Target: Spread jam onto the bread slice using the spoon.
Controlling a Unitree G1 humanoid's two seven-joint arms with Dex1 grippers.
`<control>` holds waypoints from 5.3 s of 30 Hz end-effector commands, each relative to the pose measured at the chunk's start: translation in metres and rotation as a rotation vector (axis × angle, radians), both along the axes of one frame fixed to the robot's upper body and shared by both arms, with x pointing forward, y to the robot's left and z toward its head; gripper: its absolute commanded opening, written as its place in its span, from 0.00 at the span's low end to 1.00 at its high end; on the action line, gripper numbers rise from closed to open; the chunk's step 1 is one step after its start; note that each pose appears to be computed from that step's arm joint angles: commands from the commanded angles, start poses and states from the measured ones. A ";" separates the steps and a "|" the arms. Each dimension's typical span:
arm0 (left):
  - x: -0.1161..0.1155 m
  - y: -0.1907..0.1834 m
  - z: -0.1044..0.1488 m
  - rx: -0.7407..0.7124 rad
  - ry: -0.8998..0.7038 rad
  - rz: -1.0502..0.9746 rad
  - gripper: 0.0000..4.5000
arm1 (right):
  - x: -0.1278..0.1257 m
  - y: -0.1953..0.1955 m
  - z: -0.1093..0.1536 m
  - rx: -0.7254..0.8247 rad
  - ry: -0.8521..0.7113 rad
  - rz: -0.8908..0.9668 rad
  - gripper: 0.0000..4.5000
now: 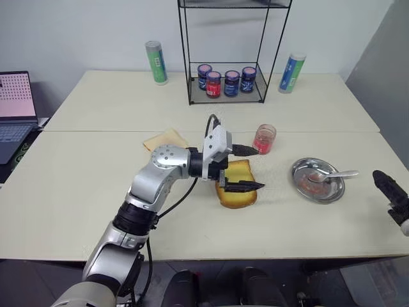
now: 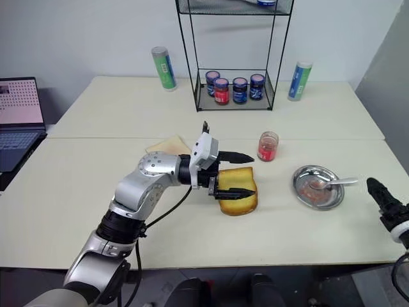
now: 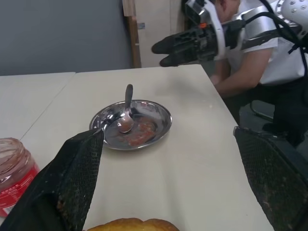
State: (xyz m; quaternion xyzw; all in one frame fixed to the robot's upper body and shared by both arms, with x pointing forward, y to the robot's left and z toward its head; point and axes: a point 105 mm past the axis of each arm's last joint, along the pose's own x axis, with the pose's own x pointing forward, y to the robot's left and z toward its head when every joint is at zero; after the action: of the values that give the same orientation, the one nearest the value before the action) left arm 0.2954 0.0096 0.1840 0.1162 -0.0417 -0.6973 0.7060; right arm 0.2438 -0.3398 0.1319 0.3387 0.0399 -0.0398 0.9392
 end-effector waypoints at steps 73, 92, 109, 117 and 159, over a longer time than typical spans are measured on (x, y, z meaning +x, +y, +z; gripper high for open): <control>0.053 0.059 0.024 -0.180 0.011 0.490 1.00 | 0.161 0.159 0.120 -0.317 -0.394 0.407 0.01; 0.044 0.053 0.022 -0.148 -0.001 0.455 1.00 | 0.178 0.183 0.084 -0.709 -0.398 0.429 0.01; 0.040 0.052 0.022 -0.138 -0.005 0.447 1.00 | 0.188 0.196 0.035 -0.927 -0.284 0.485 0.01; 0.041 0.051 0.024 -0.144 -0.008 0.447 1.00 | 0.189 0.200 0.043 -0.652 -0.237 0.480 0.01; 0.041 0.043 0.024 -0.141 -0.029 0.400 1.00 | 0.179 0.159 0.097 0.174 -0.255 0.296 0.01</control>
State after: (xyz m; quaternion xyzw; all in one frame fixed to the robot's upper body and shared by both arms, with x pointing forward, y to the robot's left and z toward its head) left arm 0.3394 0.0559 0.1938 0.0699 -0.0473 -0.5310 0.8432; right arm 0.4268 -0.1727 0.1962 0.4064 0.0236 0.1359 0.9032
